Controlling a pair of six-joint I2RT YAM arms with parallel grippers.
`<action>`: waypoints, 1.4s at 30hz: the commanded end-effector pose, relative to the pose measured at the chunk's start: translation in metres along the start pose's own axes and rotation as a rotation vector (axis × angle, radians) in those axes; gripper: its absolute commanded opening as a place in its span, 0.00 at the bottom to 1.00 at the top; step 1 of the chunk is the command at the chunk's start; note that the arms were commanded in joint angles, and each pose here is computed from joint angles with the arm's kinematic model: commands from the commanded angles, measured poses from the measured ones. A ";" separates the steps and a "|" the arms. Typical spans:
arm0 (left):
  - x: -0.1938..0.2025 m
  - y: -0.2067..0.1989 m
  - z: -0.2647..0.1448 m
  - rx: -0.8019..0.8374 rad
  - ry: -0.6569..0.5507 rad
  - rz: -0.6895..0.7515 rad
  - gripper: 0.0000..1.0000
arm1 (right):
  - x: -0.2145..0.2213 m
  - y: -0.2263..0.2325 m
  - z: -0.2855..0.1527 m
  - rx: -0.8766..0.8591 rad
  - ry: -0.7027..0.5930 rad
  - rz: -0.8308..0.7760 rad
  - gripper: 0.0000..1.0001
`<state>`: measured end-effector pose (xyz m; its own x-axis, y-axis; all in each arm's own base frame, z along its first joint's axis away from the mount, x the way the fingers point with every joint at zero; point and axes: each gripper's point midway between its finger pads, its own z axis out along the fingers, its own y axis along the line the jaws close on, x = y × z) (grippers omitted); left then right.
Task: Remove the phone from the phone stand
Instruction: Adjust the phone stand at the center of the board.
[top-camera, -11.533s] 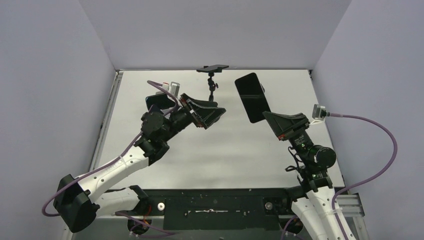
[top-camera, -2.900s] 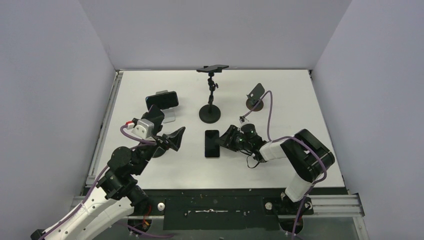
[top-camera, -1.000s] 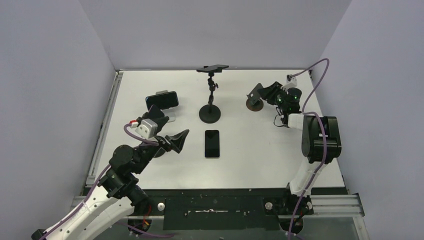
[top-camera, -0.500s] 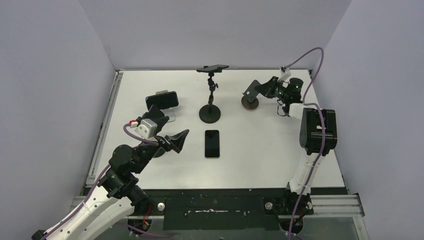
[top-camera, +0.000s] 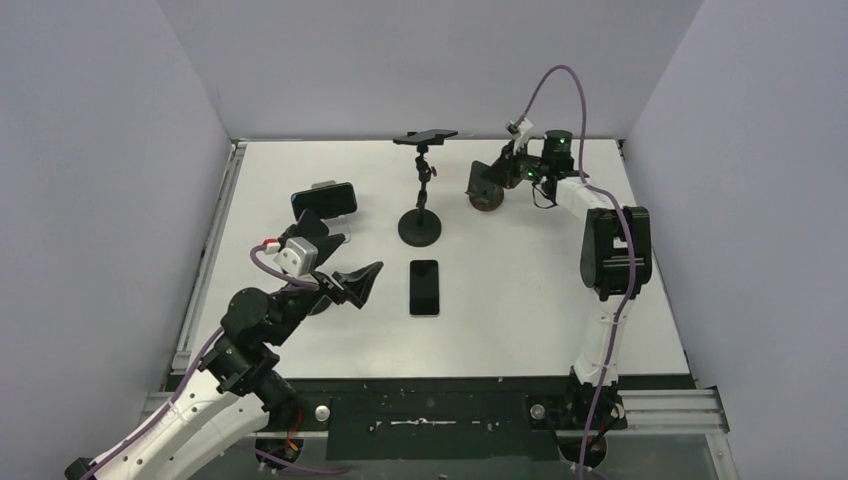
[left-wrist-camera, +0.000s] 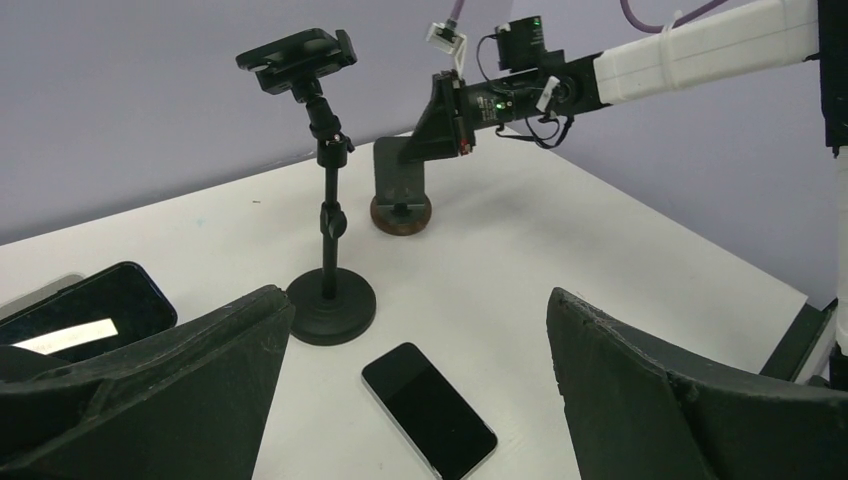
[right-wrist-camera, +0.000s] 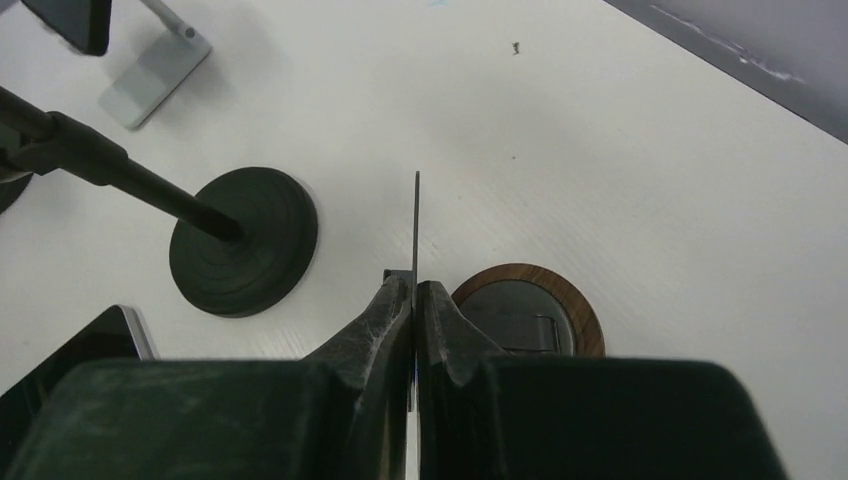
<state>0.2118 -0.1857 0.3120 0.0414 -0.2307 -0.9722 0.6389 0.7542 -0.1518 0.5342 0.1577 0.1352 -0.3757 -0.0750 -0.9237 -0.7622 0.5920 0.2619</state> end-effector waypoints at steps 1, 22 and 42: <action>-0.015 -0.006 0.003 0.030 -0.059 -0.009 0.97 | -0.017 0.000 0.008 -0.019 0.036 -0.211 0.00; -0.007 -0.008 0.008 0.051 -0.034 -0.009 0.97 | 0.009 -0.051 -0.025 0.032 0.004 0.012 0.39; -0.008 -0.011 0.009 0.069 -0.036 -0.012 0.97 | -0.066 -0.017 -0.072 0.458 -0.308 0.051 0.84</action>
<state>0.2141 -0.1979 0.3053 0.0168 -0.2178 -0.9758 0.6760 0.7216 -0.1495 0.5261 0.0875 0.1221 -0.4445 0.0849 -0.8917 -0.5053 0.7983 0.3278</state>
